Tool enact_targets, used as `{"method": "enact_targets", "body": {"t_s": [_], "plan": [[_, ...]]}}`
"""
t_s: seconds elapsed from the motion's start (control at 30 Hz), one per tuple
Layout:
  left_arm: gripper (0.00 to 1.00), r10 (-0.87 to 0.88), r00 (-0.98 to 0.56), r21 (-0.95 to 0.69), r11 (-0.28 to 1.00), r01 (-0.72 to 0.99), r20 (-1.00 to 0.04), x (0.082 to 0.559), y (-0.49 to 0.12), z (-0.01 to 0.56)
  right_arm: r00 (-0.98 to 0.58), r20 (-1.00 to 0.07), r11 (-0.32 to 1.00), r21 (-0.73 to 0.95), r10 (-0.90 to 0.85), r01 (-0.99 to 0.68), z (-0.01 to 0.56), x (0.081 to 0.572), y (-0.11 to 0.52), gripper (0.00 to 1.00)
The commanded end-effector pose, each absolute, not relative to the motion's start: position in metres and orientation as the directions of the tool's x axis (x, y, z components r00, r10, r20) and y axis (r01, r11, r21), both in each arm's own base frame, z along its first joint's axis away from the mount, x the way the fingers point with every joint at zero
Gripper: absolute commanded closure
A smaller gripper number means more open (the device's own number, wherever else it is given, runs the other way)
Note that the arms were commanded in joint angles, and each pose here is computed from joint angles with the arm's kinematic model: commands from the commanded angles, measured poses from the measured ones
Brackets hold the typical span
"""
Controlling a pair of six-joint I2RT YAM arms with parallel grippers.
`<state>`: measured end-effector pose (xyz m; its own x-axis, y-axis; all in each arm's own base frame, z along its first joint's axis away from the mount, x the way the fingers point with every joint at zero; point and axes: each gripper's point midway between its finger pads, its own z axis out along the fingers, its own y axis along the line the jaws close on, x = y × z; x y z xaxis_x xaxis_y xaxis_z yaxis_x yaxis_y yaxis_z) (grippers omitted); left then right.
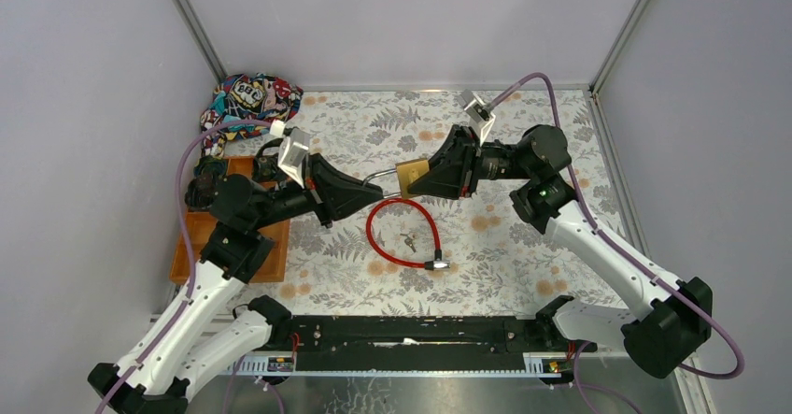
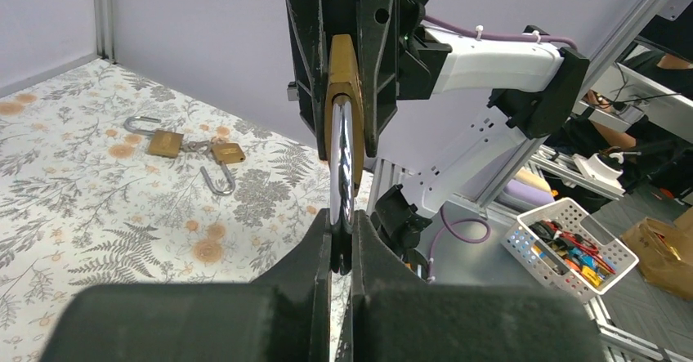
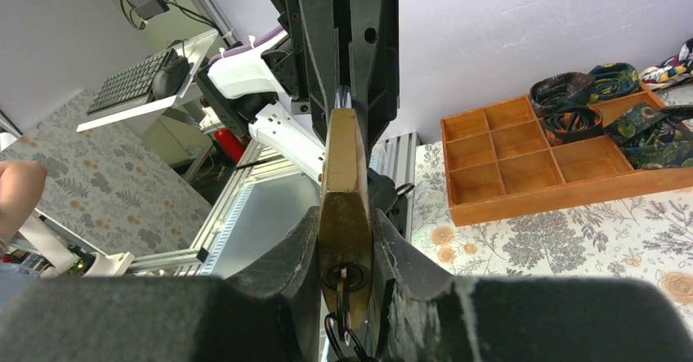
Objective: Lock with the key
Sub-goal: Lock the lock.
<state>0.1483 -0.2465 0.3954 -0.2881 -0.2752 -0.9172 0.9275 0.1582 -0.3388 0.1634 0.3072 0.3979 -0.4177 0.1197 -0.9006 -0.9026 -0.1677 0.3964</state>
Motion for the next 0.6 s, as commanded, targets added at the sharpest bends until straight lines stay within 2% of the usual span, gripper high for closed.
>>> {"method": "enact_targets", "body": {"t_s": [0.0, 0.23, 0.47, 0.57], "plan": [[1.00, -0.321, -0.251, -0.292, 0.086, 0.952, -0.913, 0.135, -0.251, 0.416, -0.239, -0.930, -0.135, 0.208, 0.280, -0.969, 0.449, 0.161, 0.297, 1.00], [1.00, -0.345, -0.252, -0.281, 0.036, 0.959, -0.904, 0.134, -0.262, 0.426, -0.249, -0.928, -0.123, 0.223, 0.277, -0.967, 0.441, 0.167, 0.307, 1.00], [1.00, -0.372, -0.131, -0.197, 0.145, 0.969, -0.919, 0.156, -0.264, 0.438, -0.317, -0.913, -0.158, 0.284, 0.255, -0.946, 0.425, 0.165, 0.321, 1.00], [1.00, -0.381, -0.128, -0.192, 0.133, 0.972, -0.916, 0.156, -0.268, 0.445, -0.335, -0.910, -0.151, 0.306, 0.242, -0.940, 0.412, 0.167, 0.328, 1.00]]}}
